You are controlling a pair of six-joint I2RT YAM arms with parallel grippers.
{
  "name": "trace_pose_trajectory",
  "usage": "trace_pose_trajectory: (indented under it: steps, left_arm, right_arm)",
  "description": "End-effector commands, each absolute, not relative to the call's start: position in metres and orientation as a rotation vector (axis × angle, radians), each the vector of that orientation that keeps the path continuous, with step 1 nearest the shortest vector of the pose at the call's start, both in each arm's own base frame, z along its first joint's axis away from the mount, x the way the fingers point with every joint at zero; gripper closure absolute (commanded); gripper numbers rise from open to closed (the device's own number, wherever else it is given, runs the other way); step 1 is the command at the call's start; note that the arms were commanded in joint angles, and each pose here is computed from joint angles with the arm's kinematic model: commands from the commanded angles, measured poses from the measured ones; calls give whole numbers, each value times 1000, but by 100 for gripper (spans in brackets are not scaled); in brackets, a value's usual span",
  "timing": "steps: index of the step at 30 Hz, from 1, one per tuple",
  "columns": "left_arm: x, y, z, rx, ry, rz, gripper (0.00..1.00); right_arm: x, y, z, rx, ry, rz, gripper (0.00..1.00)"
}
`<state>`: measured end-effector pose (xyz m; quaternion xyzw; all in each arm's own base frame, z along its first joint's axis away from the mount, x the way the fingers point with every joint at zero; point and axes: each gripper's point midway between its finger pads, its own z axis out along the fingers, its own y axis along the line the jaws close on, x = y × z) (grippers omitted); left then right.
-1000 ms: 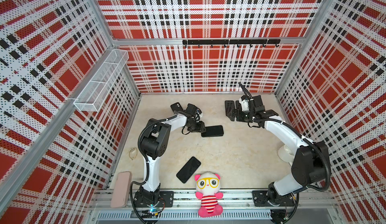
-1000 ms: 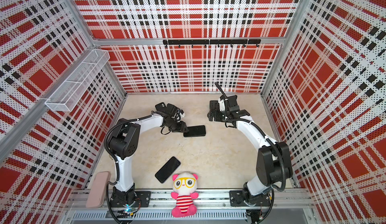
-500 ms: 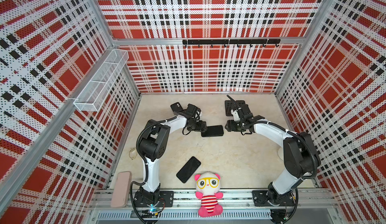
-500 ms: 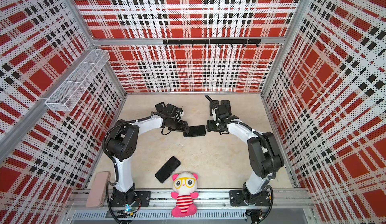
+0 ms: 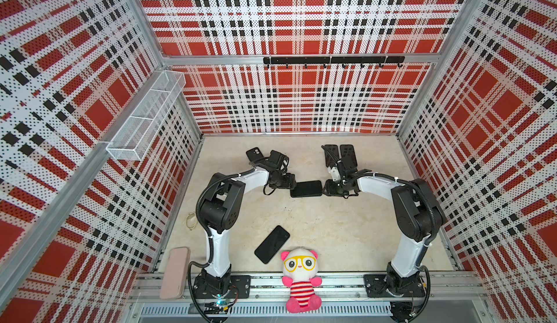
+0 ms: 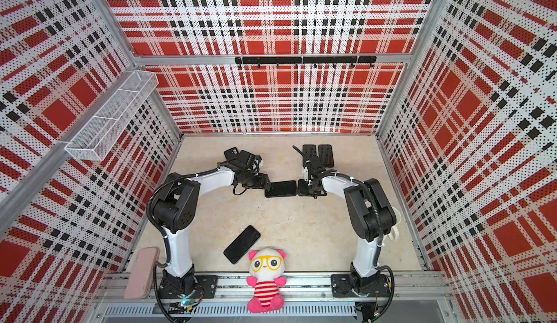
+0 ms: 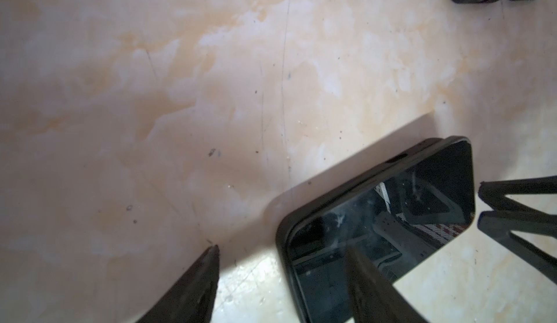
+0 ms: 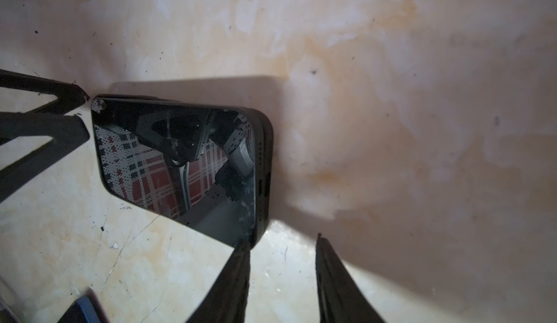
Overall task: Put the phone into the phone case
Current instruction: 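Press the phone down into the case with the right gripper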
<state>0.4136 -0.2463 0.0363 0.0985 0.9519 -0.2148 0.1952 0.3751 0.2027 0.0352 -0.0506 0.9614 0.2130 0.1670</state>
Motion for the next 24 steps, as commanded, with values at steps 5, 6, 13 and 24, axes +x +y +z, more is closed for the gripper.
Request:
trace_pose_trajectory:
  steps: [5, 6, 13, 24]
  left_arm:
    - [410, -254, 38, 284, 2658, -638, 37]
    - [410, -254, 37, 282, 2663, -639, 38]
    - [409, -256, 34, 280, 2672, -648, 43]
    - [398, -272, 32, 282, 2682, -747, 46]
  right_arm:
    - [388, 217, 42, -174, 2686, 669, 66]
    - [390, 218, 42, -178, 2684, 672, 66]
    - [391, 223, 35, -177, 2705, 707, 81]
    - [365, 234, 20, -201, 2804, 772, 88]
